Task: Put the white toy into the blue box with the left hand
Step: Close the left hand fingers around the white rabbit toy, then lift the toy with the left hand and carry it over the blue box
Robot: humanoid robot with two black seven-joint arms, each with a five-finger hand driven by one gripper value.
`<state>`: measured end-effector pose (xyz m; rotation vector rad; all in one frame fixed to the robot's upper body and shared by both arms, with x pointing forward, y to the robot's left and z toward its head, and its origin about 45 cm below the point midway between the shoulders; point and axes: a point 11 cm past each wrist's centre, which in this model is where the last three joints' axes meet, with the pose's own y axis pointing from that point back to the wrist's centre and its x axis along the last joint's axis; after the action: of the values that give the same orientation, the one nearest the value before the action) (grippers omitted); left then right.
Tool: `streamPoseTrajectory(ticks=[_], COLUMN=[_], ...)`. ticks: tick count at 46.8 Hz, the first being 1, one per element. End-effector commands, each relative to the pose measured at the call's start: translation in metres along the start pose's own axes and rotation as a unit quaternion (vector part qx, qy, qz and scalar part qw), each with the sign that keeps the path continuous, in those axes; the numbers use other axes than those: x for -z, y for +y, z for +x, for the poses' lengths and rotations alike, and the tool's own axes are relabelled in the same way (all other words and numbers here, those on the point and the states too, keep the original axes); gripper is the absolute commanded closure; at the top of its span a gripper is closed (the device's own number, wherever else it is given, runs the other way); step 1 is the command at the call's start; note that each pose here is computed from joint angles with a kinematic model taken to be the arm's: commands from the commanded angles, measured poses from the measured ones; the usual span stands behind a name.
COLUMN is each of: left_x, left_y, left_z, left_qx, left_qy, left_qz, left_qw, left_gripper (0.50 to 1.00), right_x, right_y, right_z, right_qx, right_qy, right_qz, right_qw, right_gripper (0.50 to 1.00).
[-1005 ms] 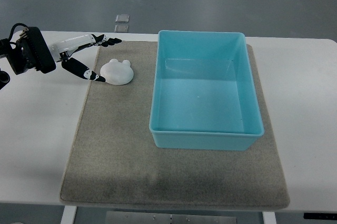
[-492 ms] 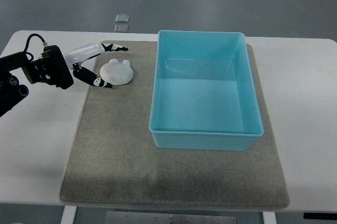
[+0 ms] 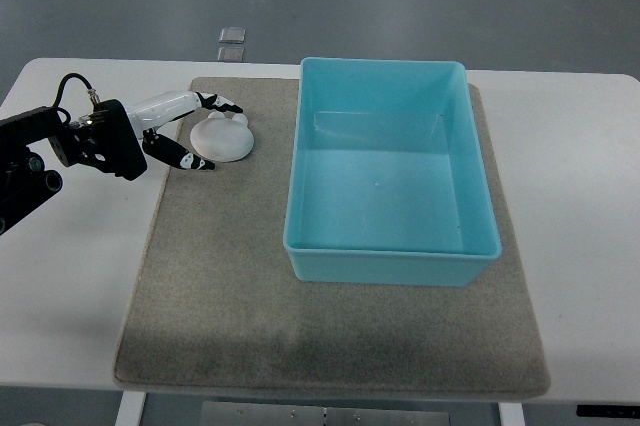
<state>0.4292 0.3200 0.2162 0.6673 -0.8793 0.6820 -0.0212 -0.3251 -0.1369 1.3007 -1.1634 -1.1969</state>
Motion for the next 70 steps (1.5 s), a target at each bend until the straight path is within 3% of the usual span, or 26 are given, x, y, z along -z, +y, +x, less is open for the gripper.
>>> streamPoseTrajectory(ticks=[1, 11, 16, 22, 28, 40, 49, 60, 70], left_x=[-0.002, 0.002, 0.001, 0.001, 0.001, 0.000, -0.015, -0.066, -0.123], left_y=[-0.003, -0.003, -0.004, -0.004, -0.005, -0.008, -0.013, -0.032, -0.063], left_z=[-0.002, -0.004, -0.004, -0.004, -0.003, 0.008, 0.054, 0.095, 0.072], left_qx=[0.000, -0.001, 0.001, 0.002, -0.005, -0.035, -0.102, -0.150, -0.133], left_qy=[0.001, -0.026, -0.029, -0.032, -0.039, -0.034, -0.038, -0.033, -0.001], left_qz=[-0.003, 0.004, 0.003, 0.004, 0.003, 0.010, -0.009, -0.080, -0.163], left_qw=[1.000, 1.000, 1.000, 0.999, 0.999, 0.999, 0.994, 0.985, 0.978], left_gripper=[0.639, 0.679, 0.729, 0.844, 1.000, 1.000, 1.000, 1.000, 1.000], right_x=[0.000, 0.000, 0.000, 0.000, 0.000, 0.000, 0.000, 0.000, 0.000], right_y=[0.000, 0.000, 0.000, 0.000, 0.000, 0.000, 0.000, 0.000, 0.000], right_z=[0.000, 0.000, 0.000, 0.000, 0.000, 0.000, 0.000, 0.000, 0.000], right_qx=[0.000, 0.000, 0.000, 0.000, 0.000, 0.000, 0.000, 0.000, 0.000], right_qy=[0.000, 0.000, 0.000, 0.000, 0.000, 0.000, 0.000, 0.000, 0.000], right_qz=[0.000, 0.000, 0.000, 0.000, 0.000, 0.000, -0.001, -0.001, 0.000], right_qw=[1.000, 1.000, 1.000, 1.000, 1.000, 1.000, 1.000, 1.000, 1.000], right_gripper=[0.564, 0.564, 0.564, 0.564, 0.564, 0.564, 0.564, 0.564, 0.564])
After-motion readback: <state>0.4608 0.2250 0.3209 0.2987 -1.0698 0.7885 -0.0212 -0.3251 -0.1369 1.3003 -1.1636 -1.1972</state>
